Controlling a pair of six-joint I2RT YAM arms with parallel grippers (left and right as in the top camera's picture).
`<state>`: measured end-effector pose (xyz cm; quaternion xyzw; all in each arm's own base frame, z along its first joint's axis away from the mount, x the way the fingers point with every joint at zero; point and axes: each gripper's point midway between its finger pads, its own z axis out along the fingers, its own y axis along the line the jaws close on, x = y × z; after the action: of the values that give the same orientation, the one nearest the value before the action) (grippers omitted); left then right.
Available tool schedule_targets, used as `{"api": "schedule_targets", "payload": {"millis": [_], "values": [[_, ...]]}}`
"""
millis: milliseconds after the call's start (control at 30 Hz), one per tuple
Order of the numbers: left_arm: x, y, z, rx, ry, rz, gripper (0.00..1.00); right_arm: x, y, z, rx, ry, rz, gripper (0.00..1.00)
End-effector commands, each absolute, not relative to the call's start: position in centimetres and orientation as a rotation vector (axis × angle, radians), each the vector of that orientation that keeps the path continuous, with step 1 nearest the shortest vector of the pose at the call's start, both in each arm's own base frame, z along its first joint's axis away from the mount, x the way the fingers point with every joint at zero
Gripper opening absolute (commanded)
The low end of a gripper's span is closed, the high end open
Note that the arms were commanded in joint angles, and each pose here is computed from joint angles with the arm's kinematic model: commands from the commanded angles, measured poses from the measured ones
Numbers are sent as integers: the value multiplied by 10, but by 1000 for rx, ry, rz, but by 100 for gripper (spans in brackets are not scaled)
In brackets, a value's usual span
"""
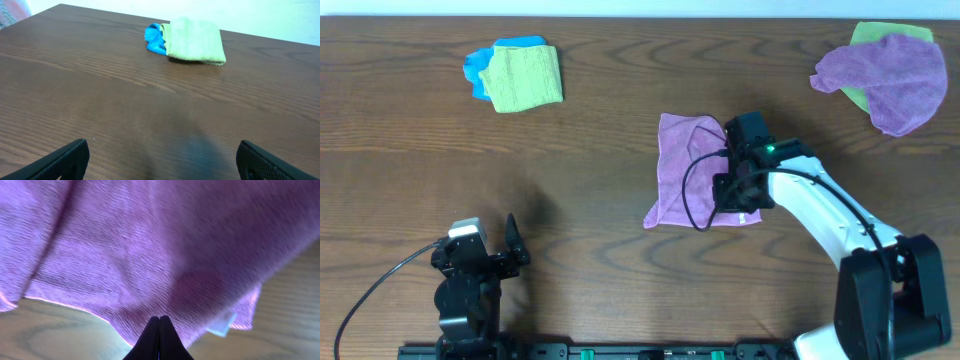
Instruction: Fold the cloth
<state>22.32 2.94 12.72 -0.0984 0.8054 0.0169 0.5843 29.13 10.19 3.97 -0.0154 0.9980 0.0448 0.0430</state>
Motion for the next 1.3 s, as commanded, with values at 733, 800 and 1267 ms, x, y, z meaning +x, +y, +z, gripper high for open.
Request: {"api": "schedule_targets", "payload": {"millis": [733,800,1267], "values": [[222,31,117,-227,1903,59,95,262,62,20,124,2900,84,1],[222,31,117,-227,1903,59,95,264,63,12,124,2913,79,2],[222,31,117,-227,1903,59,95,278,36,-2,248,2903,59,1]]}}
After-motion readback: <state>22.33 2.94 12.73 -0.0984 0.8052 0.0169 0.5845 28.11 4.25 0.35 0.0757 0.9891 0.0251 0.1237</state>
